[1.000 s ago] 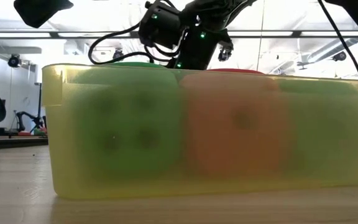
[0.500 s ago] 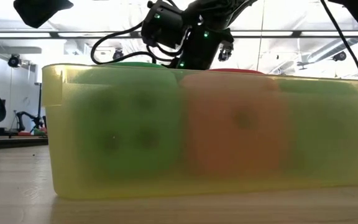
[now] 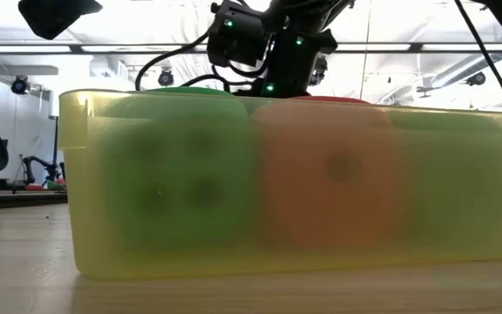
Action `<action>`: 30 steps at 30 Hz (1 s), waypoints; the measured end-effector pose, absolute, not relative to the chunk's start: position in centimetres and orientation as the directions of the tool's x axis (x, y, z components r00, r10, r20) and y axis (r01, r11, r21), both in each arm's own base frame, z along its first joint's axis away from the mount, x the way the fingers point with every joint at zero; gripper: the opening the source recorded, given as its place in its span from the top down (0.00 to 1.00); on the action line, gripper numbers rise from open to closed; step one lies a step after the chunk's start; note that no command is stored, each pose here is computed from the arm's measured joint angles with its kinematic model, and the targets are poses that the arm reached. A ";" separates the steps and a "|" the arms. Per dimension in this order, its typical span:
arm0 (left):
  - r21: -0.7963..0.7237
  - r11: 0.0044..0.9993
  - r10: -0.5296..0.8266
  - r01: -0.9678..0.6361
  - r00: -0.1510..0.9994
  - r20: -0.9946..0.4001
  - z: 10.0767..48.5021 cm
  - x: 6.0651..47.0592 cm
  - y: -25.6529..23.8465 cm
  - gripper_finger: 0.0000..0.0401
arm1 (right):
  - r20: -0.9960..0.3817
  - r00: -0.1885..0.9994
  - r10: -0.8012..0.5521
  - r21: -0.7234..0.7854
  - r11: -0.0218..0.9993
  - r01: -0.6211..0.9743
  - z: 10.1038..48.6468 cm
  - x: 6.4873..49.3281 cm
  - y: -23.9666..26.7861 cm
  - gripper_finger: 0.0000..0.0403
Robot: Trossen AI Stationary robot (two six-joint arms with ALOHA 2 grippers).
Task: Pick & Place Toys
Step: Put the light blue game piece into the white bin
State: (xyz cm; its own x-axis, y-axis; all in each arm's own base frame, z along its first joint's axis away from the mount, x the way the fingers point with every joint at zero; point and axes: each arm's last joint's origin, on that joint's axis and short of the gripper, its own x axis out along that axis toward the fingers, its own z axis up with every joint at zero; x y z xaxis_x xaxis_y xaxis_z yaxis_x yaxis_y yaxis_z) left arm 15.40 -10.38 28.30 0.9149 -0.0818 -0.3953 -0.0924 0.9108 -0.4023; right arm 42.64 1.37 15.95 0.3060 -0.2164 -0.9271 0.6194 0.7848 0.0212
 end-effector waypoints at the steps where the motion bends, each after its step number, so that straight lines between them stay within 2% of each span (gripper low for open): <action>1: -0.402 0.911 -0.082 -0.093 0.915 -0.396 28.3 15.4 -10.4 0.02 | -0.930 0.296 -0.217 0.012 0.787 0.617 16.2 42.4 1.3 0.63; 4: -0.402 0.911 -0.082 -0.093 0.915 -0.396 28.3 15.4 -10.4 0.02 | -0.939 0.263 -0.220 -0.015 0.793 0.609 16.9 41.7 0.9 0.63; 13: -0.405 0.911 -0.094 -0.084 0.912 -0.400 28.3 15.4 -10.4 0.02 | -0.934 0.274 -0.231 -0.043 0.832 0.553 19.5 40.4 -0.8 0.63; 23: -0.406 0.911 -0.099 -0.080 0.910 -0.402 28.3 15.4 -10.4 0.02 | -0.930 0.273 -0.248 -0.042 0.807 0.589 21.6 36.4 -4.0 0.63; 30: -0.406 0.911 -0.100 -0.079 0.910 -0.402 28.3 15.4 -10.4 0.02 | -0.889 0.355 -0.288 0.010 0.765 0.644 23.3 32.9 -6.1 0.63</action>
